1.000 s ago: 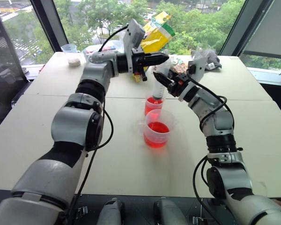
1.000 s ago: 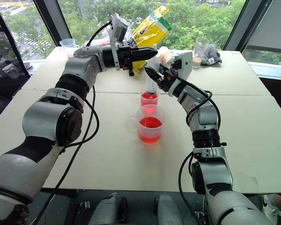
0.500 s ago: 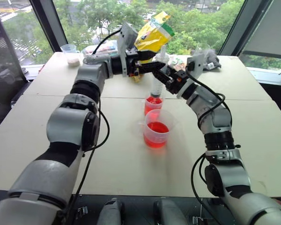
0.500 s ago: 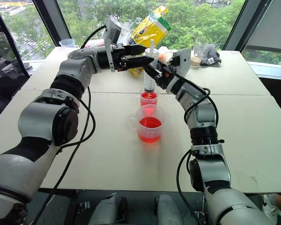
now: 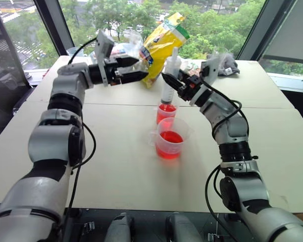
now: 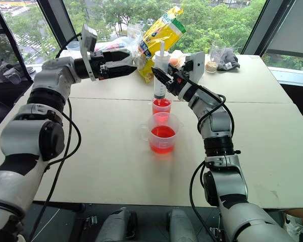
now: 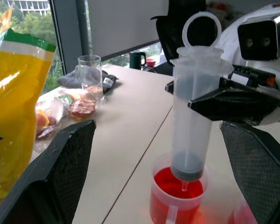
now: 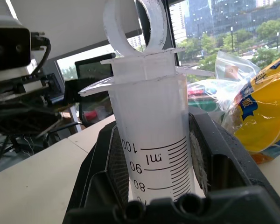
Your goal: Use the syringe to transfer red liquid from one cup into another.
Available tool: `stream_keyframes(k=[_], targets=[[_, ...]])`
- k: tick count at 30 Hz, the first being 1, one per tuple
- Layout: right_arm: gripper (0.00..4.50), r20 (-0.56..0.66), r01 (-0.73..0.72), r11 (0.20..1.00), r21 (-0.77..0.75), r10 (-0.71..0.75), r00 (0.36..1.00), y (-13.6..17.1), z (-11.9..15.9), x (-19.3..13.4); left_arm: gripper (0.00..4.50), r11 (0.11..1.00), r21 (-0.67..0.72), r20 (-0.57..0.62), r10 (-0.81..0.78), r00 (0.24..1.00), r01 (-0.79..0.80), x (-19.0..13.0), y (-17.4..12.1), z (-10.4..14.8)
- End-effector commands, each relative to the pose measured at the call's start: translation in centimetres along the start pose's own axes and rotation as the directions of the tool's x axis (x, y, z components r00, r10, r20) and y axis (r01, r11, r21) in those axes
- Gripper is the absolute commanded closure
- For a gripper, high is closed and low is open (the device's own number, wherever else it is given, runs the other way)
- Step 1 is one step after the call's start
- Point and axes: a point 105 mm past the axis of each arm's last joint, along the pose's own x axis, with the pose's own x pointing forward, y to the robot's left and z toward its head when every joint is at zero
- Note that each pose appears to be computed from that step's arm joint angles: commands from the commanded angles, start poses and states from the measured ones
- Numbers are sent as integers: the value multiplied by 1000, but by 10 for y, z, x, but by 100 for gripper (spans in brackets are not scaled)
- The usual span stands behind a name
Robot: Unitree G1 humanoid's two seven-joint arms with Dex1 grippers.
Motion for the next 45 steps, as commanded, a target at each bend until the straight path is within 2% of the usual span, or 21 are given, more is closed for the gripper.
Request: stream_keyframes(k=[1, 3, 6, 8, 10, 13, 14, 17, 22, 28, 33, 35, 37, 39, 40, 45], targets=[[307, 51, 45, 994, -101, -40, 998, -5, 47, 1, 12, 999, 30, 42, -32, 999, 30, 3, -8, 13], [307, 48, 115, 988, -106, -111, 993, -15, 67, 0, 12, 998, 29, 25, -49, 998, 48, 3, -14, 4], [307, 58, 215, 976, -27, -213, 975, -29, 105, -6, 12, 997, 5, 12, -75, 997, 74, 4, -23, -7], [307, -13, 293, 956, 12, -293, 956, -42, 119, -16, 12, 995, -2, 5, -96, 995, 96, 5, -31, -14], [307, -139, 362, 932, -17, -360, 922, -53, 119, -30, 12, 994, -16, 9, -112, 994, 112, 6, -38, -18], [307, -368, 405, 913, -56, -396, 841, -61, 101, -59, 12, 992, -33, 7, -126, 992, 126, 8, -48, -25], [307, -458, 435, 898, -65, -414, 786, -66, 86, -74, 12, 991, -38, 0, -132, 991, 132, 8, -52, -30], [307, -631, 491, 866, -95, -434, 643, -72, 51, -108, 12, 988, -65, 5, -143, 990, 143, 7, -60, -36], [307, -819, 561, 825, -73, -371, 438, -74, -3, -157, 12, 983, -98, 6, -153, 988, 153, 6, -73, -44], [307, -893, 631, 774, -41, -312, 325, -75, -49, -185, 12, 981, -103, -24, -167, 986, 164, 6, -82, -51], [307, -902, 661, 750, -25, -302, 309, -77, -70, -190, 12, 980, -103, -54, -178, 983, 172, 3, -87, -56], [203, -900, 666, 746, -17, -302, 315, -77, -73, -190, 0, 979, -101, -66, -183, 981, 176, 2, -89, -58], [124, -895, 668, 744, -5, -302, 329, -76, -73, -190, 0, 978, -102, -74, -188, 979, 180, 0, -91, -59], [23, -884, 664, 748, 8, -305, 355, -75, -68, -189, 0, 978, -102, -78, -190, 979, 182, -1, -92, -59], [1, -877, 661, 750, 11, -310, 366, -74, -64, -188, 0, 978, -102, -79, -191, 978, 182, -2, -92, -58], [1, -803, 558, 828, -48, -364, 472, -63, -27, -179, 0, 979, -95, -91, -190, 978, 181, -7, -90, -56]])
